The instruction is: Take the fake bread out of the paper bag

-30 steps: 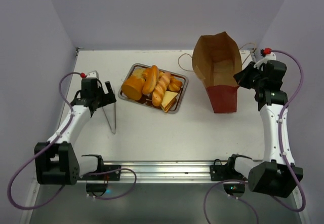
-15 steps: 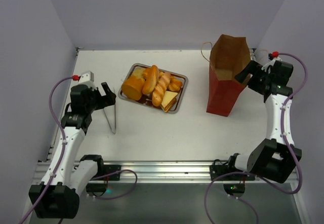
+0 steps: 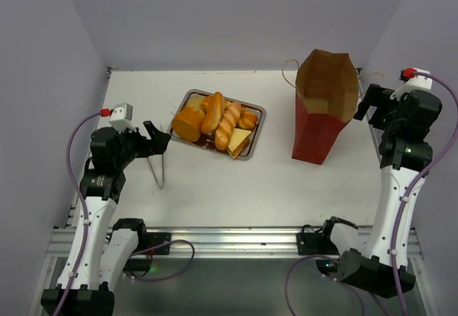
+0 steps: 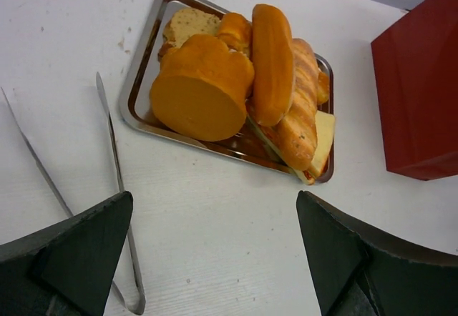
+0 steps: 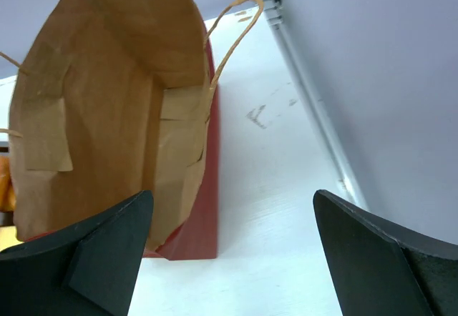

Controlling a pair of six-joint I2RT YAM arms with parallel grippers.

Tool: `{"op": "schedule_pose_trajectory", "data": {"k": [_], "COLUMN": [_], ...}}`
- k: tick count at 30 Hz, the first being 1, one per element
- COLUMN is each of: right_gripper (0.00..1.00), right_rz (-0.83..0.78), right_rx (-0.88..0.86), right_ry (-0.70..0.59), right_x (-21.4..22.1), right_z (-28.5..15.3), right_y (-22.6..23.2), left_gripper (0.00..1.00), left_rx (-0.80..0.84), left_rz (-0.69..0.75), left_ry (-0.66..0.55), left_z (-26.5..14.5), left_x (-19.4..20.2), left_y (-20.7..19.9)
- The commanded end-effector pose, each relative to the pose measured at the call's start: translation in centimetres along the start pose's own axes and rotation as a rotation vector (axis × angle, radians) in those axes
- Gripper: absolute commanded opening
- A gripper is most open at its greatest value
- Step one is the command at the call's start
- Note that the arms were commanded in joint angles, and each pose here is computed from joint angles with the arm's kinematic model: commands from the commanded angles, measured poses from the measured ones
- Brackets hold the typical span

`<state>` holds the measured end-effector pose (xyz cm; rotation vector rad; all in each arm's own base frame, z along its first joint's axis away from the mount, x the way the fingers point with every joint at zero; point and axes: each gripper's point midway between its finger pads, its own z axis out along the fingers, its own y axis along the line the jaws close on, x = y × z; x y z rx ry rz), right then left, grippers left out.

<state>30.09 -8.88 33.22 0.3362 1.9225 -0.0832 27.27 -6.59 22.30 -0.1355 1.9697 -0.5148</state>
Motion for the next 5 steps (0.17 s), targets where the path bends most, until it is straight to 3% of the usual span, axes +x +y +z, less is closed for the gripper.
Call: {"op": "schedule_pose_trajectory", "data": {"k": [1,5], "right_gripper": [0.99,0.99], "right_rz": [-0.100,-0.152], "right_rx": [0.083,0.072], "right_ry": [-0.011,-0.046], "right_x": [-0.55,-0.04], "right_z": [-2.10,-2.73], "right_y": [-1.63,-1.56], "left_gripper": [1.00,1.00], "left_rx": [0.068,0.072], "left_rz": [-0.006,0.023], "left_ry": [-0.015,-0.024], "left_z": [-1.22,-1.88], "left_x": [-0.92,-1.04], "left_y": [-1.75,-1.93]}}
